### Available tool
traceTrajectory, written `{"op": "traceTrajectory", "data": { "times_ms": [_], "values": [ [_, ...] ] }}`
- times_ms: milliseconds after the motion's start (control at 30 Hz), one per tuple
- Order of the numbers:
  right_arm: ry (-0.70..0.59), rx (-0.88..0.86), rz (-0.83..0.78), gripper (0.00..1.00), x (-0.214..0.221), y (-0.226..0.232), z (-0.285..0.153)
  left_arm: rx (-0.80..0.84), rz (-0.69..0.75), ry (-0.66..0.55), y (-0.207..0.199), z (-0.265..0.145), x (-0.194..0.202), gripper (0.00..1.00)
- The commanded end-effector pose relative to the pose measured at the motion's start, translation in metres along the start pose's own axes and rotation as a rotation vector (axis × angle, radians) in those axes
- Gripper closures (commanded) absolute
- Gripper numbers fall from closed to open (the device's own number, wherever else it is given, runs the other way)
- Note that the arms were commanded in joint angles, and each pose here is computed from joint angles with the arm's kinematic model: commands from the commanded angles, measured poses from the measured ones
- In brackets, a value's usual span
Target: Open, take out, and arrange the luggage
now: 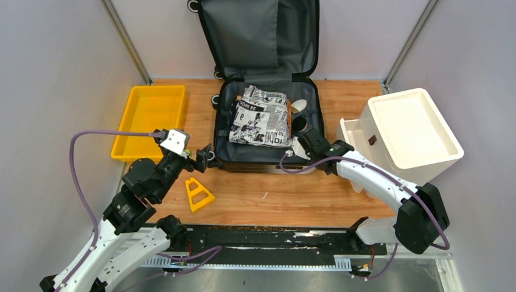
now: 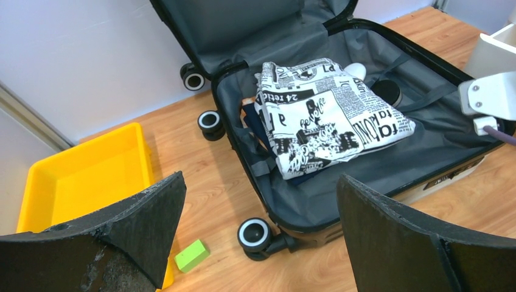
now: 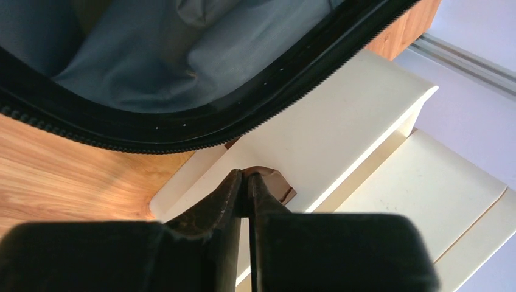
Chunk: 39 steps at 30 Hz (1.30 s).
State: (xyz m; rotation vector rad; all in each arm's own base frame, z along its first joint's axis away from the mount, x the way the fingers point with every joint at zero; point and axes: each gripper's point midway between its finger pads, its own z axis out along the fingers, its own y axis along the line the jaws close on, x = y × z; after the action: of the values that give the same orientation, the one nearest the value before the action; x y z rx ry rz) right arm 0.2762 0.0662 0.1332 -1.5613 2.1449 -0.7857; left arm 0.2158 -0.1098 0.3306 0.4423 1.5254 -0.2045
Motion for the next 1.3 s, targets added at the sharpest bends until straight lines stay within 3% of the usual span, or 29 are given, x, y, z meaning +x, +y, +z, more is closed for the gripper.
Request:
{"op": "traceTrajectory", "data": {
  "times_ms": [0, 33, 233, 367, 467, 833, 1100, 1200, 1267],
  "values": [
    [-0.111, 0.039, 0.136, 0.8, -0.026, -0.018, -0.017, -0.006, 0.006, -0.017, 0.001, 0.003, -0.005, 0.0],
    [-0.121, 0.041, 0.157, 0.72, -0.028, -0.02, -0.02, -0.004, 0.006, -0.016, 0.0, 0.004, -0.004, 0.0],
    [-0.272, 0.008, 0.284, 0.56, -0.046, -0.027, -0.047, -0.007, 0.008, -0.013, 0.001, 0.004, -0.004, 0.0],
    [-0.415, 0.031, 0.503, 0.53, -0.069, -0.048, -0.069, -0.014, 0.013, -0.009, 0.002, 0.005, -0.003, 0.0],
    [-0.511, -0.069, 0.609, 0.53, -0.101, -0.045, -0.074, -0.02, 0.016, -0.006, 0.003, 0.004, -0.002, 0.0],
    [-0.376, -0.039, 0.719, 0.39, -0.15, -0.086, 0.007, -0.057, 0.023, -0.002, 0.01, 0.003, 0.0, 0.0],
    [-0.348, -0.056, 0.785, 0.41, -0.15, -0.105, 0.062, -0.066, 0.027, -0.001, 0.011, 0.003, 0.0, 0.0],
    [-0.344, -0.068, 0.801, 0.38, -0.148, -0.109, 0.077, -0.066, 0.028, -0.003, 0.012, 0.003, -0.001, 0.0],
    [-0.348, -0.076, 0.797, 0.31, -0.148, -0.11, 0.083, -0.065, 0.028, -0.004, 0.011, 0.003, -0.001, 0.0]
  ]
}}
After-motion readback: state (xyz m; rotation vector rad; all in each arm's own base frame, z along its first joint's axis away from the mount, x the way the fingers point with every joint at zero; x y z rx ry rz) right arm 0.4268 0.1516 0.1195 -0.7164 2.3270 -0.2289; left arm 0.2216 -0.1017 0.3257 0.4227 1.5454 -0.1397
